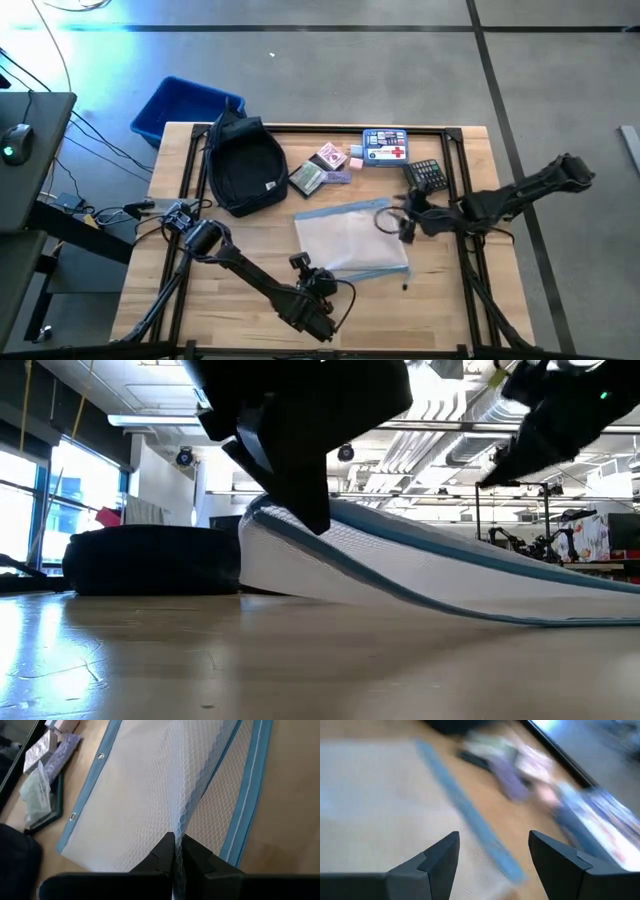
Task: Unpack backpack
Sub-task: Put the black calculator into the transparent zipper bag
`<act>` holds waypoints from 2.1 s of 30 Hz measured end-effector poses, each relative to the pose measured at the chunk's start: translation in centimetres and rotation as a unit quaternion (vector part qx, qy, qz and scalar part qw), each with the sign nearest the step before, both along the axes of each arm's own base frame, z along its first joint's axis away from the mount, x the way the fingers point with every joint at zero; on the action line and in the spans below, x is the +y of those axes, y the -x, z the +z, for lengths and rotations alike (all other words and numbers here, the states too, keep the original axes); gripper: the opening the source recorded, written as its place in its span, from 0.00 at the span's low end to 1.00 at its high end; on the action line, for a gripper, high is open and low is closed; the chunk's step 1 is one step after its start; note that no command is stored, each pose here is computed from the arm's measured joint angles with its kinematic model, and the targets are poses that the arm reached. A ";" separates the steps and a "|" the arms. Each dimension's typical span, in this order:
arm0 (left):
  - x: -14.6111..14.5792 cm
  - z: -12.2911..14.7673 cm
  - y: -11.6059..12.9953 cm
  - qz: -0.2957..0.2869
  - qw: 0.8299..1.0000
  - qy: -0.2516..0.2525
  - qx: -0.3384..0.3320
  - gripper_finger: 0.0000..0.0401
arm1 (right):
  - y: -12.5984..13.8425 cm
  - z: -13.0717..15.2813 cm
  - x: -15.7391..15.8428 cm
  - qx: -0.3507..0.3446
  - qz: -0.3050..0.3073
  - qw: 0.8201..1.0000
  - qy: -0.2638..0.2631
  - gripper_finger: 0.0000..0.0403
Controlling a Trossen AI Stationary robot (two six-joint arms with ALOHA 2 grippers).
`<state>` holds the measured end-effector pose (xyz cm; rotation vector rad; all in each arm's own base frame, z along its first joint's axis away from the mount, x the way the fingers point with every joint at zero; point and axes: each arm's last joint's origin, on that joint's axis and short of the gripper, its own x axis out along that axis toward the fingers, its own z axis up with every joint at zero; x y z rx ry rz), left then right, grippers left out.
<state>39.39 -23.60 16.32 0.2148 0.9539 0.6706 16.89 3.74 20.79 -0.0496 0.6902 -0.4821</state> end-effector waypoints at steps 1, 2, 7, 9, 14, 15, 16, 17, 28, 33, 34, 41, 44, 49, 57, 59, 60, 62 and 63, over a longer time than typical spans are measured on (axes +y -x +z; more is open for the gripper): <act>0.1 0.0 -0.1 -0.003 1.000 -0.002 0.004 0.00 | -0.1 -0.2 -0.3 0.018 -0.022 1.000 -0.007 0.56; 0.2 0.0 -0.1 -0.006 1.000 -0.004 0.007 0.00 | -0.2 -0.6 -0.5 0.038 -0.042 0.998 -0.019 0.56; 0.2 0.0 -0.2 -0.033 0.999 -0.023 0.023 0.00 | -0.8 -3.6 -2.6 0.140 -0.159 0.977 -0.029 0.59; 0.1 0.0 -0.4 -0.044 0.998 -0.028 0.026 0.00 | -1.2 -4.7 -3.5 0.160 -0.208 0.965 -0.021 0.60; 0.2 0.1 -0.8 -0.075 0.996 -0.040 0.040 0.00 | -1.6 -6.8 -5.5 0.209 -0.284 0.936 0.001 0.61; 0.2 0.1 -0.9 -0.082 0.995 -0.042 0.043 0.00 | -1.6 -7.2 -5.8 0.219 -0.290 0.932 -0.002 0.61; 0.3 0.1 -1.0 -0.086 0.994 -0.043 0.044 0.00 | -1.7 -7.5 -6.1 0.228 -0.295 0.928 -0.006 0.61; 0.3 0.1 -1.1 -0.091 0.994 -0.045 0.046 0.00 | -1.8 -7.8 -6.3 0.236 -0.299 0.925 -0.007 0.61; 0.2 0.1 -1.3 -0.106 0.992 -0.050 0.050 0.00 | -2.0 -10.1 -6.7 0.288 -0.313 0.904 0.032 0.27; 0.2 0.1 -1.3 -0.100 0.993 -0.042 0.043 0.00 | -2.0 -9.7 -6.0 0.298 -0.296 0.906 0.061 0.04; 0.2 0.1 -1.3 -0.099 0.993 -0.040 0.042 0.00 | -2.2 -9.3 -5.5 0.294 -0.292 0.908 0.053 0.04; 0.2 0.1 -1.3 -0.082 0.996 -0.027 0.027 0.00 | -4.2 -4.8 0.4 0.269 -0.189 0.944 0.031 0.02; 0.2 0.1 -1.3 -0.071 0.997 -0.021 0.018 0.00 | -4.4 -2.6 4.7 0.242 -0.120 0.962 0.025 0.01; 0.1 0.0 -1.3 -0.051 0.999 -0.003 0.001 0.00 | -2.9 1.4 13.1 0.161 0.038 0.986 -0.011 0.01; 0.4 0.1 -1.6 -0.008 0.999 0.016 -0.044 0.00 | 0.2 1.8 23.8 0.078 0.261 0.958 -0.093 0.01; 0.5 0.1 -1.9 -0.006 0.998 0.022 -0.054 0.00 | -0.1 0.3 24.4 0.084 0.248 0.963 -0.058 0.01; 0.4 0.1 -2.0 -0.006 0.998 0.024 -0.058 0.00 | -0.4 -0.5 24.7 0.091 0.246 0.964 -0.039 0.01; 0.3 0.2 -2.1 -0.011 0.997 0.028 -0.064 0.00 | -1.4 -1.7 25.4 0.104 0.249 0.963 -0.016 0.01; 0.2 0.2 -2.3 -0.015 0.997 0.030 -0.067 0.00 | -1.8 -2.2 25.4 0.111 0.242 0.964 0.002 0.01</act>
